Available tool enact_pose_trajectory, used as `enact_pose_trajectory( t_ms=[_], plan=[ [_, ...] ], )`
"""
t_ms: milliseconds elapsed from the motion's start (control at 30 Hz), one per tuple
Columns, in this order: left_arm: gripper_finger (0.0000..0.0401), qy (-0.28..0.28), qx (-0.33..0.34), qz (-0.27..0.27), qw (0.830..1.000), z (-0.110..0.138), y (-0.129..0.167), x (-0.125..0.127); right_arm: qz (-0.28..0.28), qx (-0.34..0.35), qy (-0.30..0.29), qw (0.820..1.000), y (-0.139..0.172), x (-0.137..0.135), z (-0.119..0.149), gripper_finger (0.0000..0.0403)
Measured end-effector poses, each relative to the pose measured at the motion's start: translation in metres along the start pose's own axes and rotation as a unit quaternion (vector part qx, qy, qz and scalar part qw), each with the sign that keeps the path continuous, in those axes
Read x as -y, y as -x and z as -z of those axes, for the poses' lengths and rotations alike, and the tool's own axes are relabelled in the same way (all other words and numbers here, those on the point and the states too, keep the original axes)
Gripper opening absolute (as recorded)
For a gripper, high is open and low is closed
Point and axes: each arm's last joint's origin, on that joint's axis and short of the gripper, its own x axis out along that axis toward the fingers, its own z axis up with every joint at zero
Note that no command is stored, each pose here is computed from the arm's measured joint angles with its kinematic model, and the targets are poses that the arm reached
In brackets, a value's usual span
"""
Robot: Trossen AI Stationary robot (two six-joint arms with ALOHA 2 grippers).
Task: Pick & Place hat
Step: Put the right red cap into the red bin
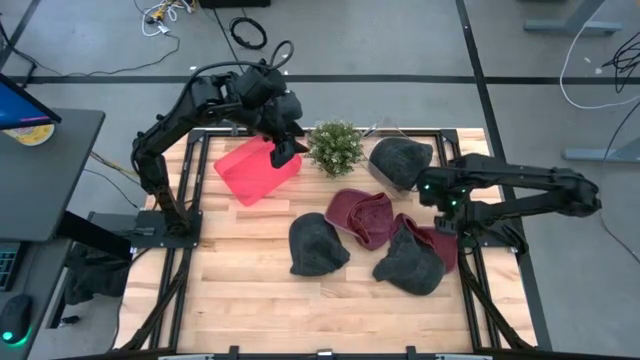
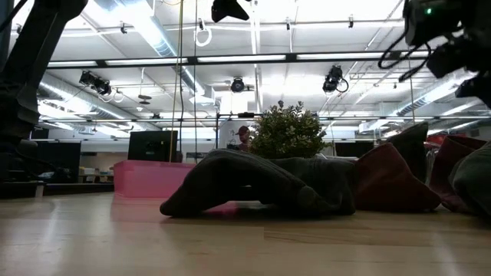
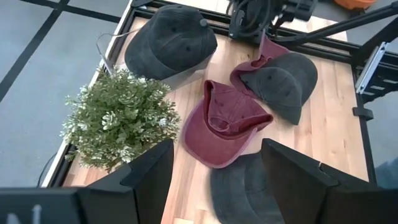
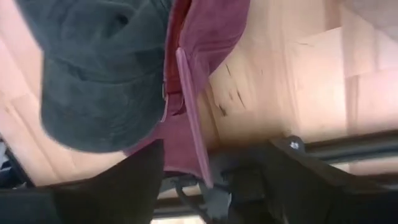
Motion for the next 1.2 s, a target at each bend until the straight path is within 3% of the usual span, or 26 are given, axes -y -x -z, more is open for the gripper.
enact_pose_trajectory(
  t_ms=[133, 300, 533, 767, 933, 1133, 1200],
  plan=[
    [0.0247, -0.004, 0.001, -0.004, 1.0, 0.0, 0.0, 0.001, 0.007, -0.022, -0.004, 1.0, -0.021, 0.004, -0.002, 0.0316],
    [0.0247, -0.007, 0.001, -0.004, 1.0, 0.0, 0.0, 0.001, 0.025, -0.022, -0.001, 0.999, -0.026, 0.005, -0.008, 0.0324],
    [0.0247, -0.03, 0.0, -0.005, 1.0, 0.0, 0.0, 0.001, 0.021, 0.002, 0.001, 1.0, -0.033, 0.005, -0.02, 0.0298],
    [0.0247, -0.046, 0.0, -0.005, 0.999, 0.0, 0.0, 0.001, 0.002, -0.036, -0.004, 0.999, -0.052, 0.005, -0.021, 0.0256],
    [0.0247, -0.048, 0.0, -0.005, 0.999, 0.0, 0.0, 0.001, 0.005, -0.06, -0.018, 0.998, -0.061, 0.003, -0.019, 0.0198],
    [0.0247, -0.049, 0.0, -0.005, 0.999, 0.0, 0.0, 0.001, 0.023, -0.069, -0.015, 0.997, -0.053, 0.0, -0.019, 0.0047],
    [0.0247, -0.049, 0.0, -0.005, 0.999, 0.0, 0.0, 0.001, 0.035, -0.069, -0.011, 0.997, -0.044, -0.002, -0.02, 0.0016]
  ],
)
